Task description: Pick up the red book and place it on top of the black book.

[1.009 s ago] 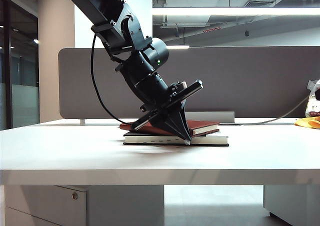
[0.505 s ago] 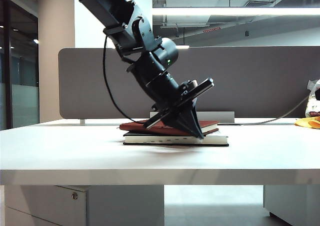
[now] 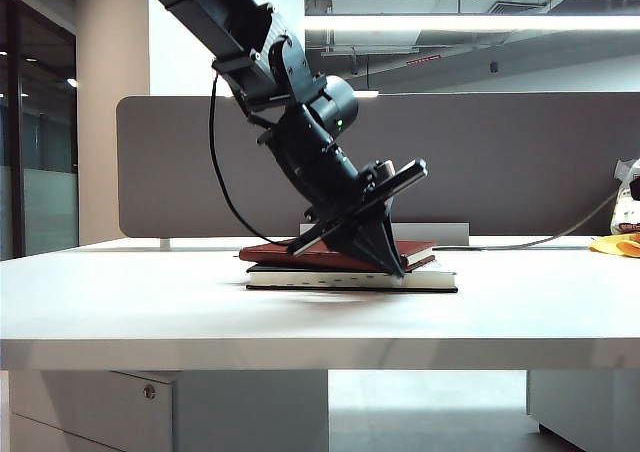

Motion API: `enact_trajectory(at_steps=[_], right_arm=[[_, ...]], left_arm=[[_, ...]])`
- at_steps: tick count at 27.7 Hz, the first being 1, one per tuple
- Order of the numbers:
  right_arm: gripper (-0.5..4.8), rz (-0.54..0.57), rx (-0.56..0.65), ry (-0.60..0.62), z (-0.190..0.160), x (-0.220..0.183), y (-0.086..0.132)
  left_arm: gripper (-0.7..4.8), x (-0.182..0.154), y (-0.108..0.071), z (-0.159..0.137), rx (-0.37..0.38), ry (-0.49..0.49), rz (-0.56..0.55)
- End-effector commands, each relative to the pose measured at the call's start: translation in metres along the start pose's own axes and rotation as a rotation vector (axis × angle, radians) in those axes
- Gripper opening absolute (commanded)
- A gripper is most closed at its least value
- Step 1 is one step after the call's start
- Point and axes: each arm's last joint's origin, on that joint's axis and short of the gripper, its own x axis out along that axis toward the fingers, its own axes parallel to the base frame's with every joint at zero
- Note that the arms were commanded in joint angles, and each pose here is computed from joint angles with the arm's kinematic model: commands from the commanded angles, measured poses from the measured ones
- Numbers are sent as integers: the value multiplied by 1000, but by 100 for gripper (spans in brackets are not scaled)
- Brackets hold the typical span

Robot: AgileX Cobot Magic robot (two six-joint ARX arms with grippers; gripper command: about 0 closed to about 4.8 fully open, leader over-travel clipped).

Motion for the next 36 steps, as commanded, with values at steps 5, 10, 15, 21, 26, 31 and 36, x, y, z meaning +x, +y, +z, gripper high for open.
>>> enact_trajectory(at_steps=[5, 10, 15, 21, 26, 31, 36], right_arm=[[53, 6, 1, -3, 2, -1, 1], [53, 6, 1, -3, 2, -1, 1], [53, 6, 1, -3, 2, -1, 1], [53, 6, 1, -2, 2, -1, 1], [53, 6, 1, -2, 2, -1, 1], [53, 6, 2, -2, 1, -1, 1], [53, 5, 2, -2, 1, -1, 1]], left_arm=[[-6, 6, 0, 2, 12, -14, -7], [-6, -1, -6, 12, 31, -48, -19], [-6, -3, -11, 24, 38, -62, -27], [-6, 2, -12, 30, 32, -43, -24], [-6, 3, -11, 28, 48, -18, -13], [-6, 3, -9, 23, 40, 25, 0], [-6, -2, -15, 25, 66, 20, -4]])
